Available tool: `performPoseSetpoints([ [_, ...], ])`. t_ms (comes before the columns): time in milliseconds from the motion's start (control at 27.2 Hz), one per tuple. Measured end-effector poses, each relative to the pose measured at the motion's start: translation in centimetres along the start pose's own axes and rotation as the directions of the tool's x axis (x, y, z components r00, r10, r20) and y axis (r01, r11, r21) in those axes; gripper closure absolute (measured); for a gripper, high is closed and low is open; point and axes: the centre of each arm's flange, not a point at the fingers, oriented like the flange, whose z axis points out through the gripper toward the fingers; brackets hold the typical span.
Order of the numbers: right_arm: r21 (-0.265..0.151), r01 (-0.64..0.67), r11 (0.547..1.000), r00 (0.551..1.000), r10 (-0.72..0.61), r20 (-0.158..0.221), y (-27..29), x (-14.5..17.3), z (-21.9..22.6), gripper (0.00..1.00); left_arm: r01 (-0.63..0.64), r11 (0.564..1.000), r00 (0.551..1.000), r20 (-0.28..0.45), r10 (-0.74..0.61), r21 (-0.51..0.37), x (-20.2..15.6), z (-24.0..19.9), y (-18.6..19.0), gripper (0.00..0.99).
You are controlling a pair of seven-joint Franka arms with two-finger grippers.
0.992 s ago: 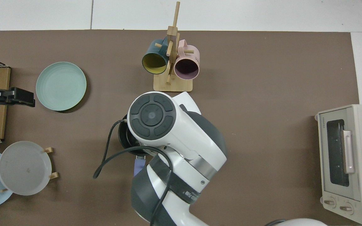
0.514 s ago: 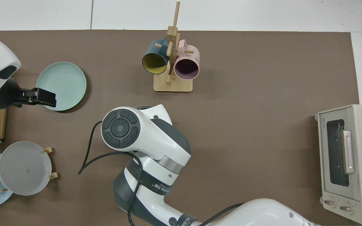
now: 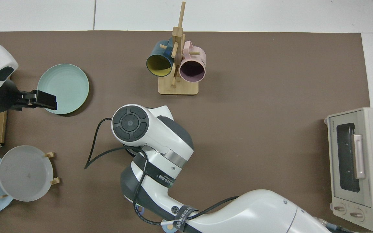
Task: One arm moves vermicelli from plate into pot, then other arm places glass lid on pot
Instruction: 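Lower the glass lid onto the saucepan with the right gripper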
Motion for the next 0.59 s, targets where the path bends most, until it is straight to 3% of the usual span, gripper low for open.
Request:
performPoseSetpoints([
  [588, -0.066, 0.02, 0.998, 0.998, -0.016, 0.053, -0.3, -1.5, -0.2, 0.56, 0.004, 1.0, 1.0, -0.001, -0.004, -0.002, 0.0, 0.0, -0.2, 0.0],
])
